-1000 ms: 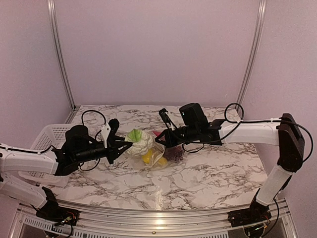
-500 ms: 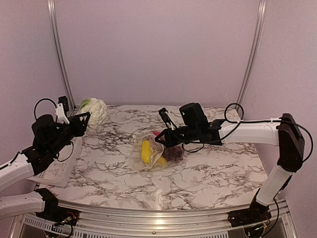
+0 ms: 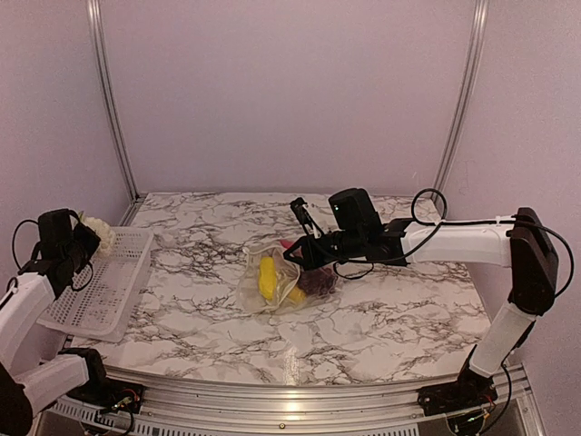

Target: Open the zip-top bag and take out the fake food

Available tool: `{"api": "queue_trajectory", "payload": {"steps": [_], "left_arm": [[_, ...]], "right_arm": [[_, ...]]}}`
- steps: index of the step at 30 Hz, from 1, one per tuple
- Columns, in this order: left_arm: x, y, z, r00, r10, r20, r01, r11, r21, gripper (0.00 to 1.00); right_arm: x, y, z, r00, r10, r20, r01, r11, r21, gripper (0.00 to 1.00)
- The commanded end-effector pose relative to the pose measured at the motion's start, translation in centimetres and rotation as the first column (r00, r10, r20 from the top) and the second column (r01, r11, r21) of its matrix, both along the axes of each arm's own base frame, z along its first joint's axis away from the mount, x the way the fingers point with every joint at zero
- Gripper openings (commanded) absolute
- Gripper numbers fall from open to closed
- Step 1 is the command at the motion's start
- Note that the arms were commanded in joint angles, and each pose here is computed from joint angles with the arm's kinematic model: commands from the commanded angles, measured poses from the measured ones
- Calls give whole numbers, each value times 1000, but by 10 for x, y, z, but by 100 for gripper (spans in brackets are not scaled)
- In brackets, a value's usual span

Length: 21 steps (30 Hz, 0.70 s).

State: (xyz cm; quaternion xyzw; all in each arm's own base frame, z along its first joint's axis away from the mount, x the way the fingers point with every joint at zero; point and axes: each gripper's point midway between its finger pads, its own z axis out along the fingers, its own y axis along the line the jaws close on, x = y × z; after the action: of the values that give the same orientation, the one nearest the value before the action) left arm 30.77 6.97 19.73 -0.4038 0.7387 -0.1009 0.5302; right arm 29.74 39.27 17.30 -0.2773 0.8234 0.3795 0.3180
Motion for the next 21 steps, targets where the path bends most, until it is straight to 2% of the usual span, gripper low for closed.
{"api": "queue_trajectory", "payload": {"steps": [1, 8, 13, 18, 21], "left_arm": [[-13, 19, -22, 986, 115, -123, -120, 992, -34, 0], [-13, 41, -54, 922, 215, -321, -208, 977, 55, 0], [-12, 51, -69, 874, 276, -400, -261, 961, 94, 2], [0, 51, -78, 871, 248, -424, -226, 969, 103, 18], [10, 47, -78, 883, 203, -424, -181, 979, 93, 35]], "right_arm": [[4, -3, 9, 1000, -2, 31, 2, 1000, 11, 0], [5, 1, 4, 1000, 6, 20, -6, 1000, 11, 0], [8, 2, 4, 1000, 2, 20, -2, 1000, 5, 0], [10, 4, 5, 1000, 5, 21, -6, 1000, 5, 0], [11, 6, 6, 1000, 11, 18, -12, 1000, 7, 0]]}}
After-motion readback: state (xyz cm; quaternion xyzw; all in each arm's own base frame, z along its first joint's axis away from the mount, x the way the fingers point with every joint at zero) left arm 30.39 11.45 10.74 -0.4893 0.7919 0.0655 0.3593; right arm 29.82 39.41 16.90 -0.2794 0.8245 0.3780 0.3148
